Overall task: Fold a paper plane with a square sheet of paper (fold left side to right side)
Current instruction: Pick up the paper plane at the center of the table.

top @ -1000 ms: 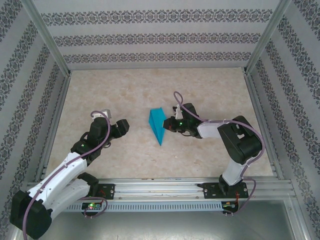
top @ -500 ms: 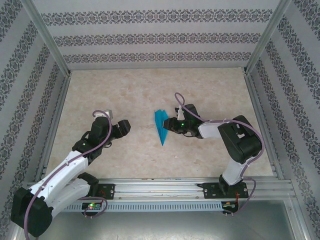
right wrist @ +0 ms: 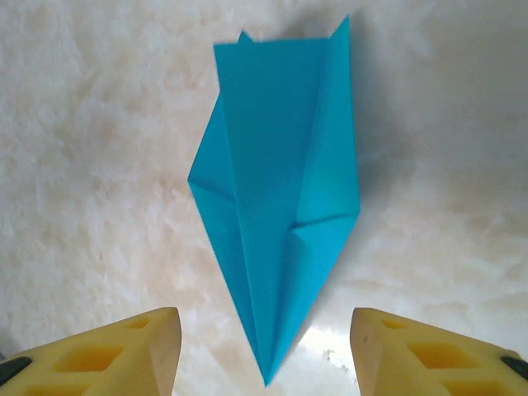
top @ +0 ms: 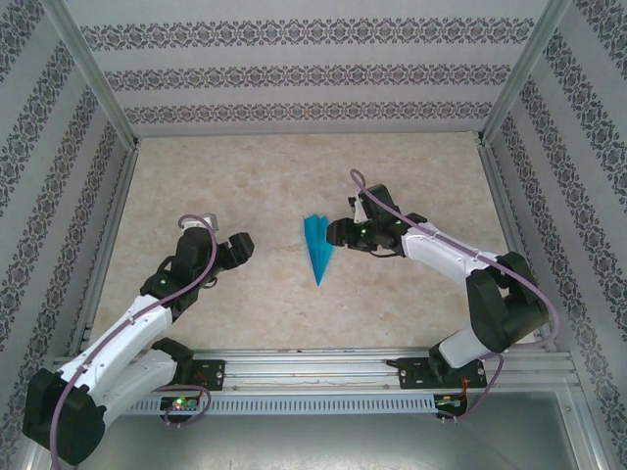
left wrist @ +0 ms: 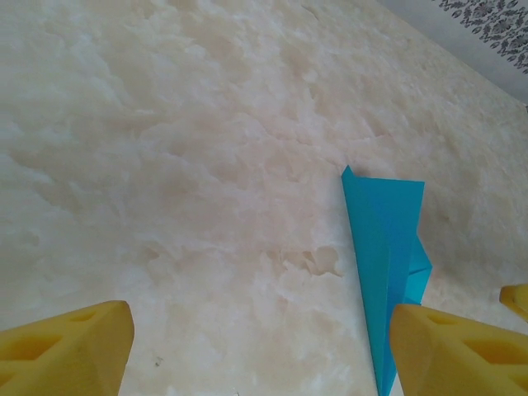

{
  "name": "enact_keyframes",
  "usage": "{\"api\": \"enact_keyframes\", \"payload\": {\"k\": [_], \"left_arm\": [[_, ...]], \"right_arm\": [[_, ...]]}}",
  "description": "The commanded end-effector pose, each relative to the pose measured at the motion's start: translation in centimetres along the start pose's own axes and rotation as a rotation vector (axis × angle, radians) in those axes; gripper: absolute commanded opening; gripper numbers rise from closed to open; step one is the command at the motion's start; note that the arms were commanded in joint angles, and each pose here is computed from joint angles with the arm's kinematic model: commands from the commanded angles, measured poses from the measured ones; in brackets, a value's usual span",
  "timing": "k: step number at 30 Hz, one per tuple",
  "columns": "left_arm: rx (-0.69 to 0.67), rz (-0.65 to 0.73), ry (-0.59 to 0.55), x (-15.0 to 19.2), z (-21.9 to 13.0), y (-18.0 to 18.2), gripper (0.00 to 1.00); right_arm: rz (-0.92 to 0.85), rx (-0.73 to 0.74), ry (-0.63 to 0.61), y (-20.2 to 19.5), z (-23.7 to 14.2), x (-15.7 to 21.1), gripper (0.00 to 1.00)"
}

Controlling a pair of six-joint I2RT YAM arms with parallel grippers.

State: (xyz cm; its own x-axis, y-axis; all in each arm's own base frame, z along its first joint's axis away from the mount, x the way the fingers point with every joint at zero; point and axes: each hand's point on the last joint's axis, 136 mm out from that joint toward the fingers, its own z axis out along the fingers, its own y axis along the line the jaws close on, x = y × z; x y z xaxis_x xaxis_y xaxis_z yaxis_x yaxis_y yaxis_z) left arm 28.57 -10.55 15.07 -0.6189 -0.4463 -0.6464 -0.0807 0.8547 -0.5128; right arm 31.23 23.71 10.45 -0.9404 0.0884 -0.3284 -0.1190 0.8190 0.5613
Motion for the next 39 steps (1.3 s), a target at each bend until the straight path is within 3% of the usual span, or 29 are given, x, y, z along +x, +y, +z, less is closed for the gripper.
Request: {"api": "enact_keyframes", "payload": {"k": [1,13,24,33,39], "left_arm": [[0.03,0.011,-0.05,-1.5,-0.3,-0.6,0.82],[0.024,-0.003,-0.044,-1.1,-0.3,0.2,0.82],[0.018,-0.008,-0.04,-1.1,-0.2,0.8,0.83],[0.011,-0.016,-0.035,-0.9,-0.1,1.2,0.83],[0.011,-0.019,-0.035,-1.0,-0.1,1.3,0.83]], "right_arm": [[-0.018,0.097,0.134,-0.5,0.8,2.6,0.57],[-0.057,0.215,0.21,-0.3,5.2,2.2,0.58],[-0.053,0.236,0.24,-0.5,7.2,2.1,0.56],[-0.051,0.265,0.269,-0.9,7.9,2.6,0.44],[-0.06,0.294,0.282,-1.0,8.1,3.0,0.3]]}}
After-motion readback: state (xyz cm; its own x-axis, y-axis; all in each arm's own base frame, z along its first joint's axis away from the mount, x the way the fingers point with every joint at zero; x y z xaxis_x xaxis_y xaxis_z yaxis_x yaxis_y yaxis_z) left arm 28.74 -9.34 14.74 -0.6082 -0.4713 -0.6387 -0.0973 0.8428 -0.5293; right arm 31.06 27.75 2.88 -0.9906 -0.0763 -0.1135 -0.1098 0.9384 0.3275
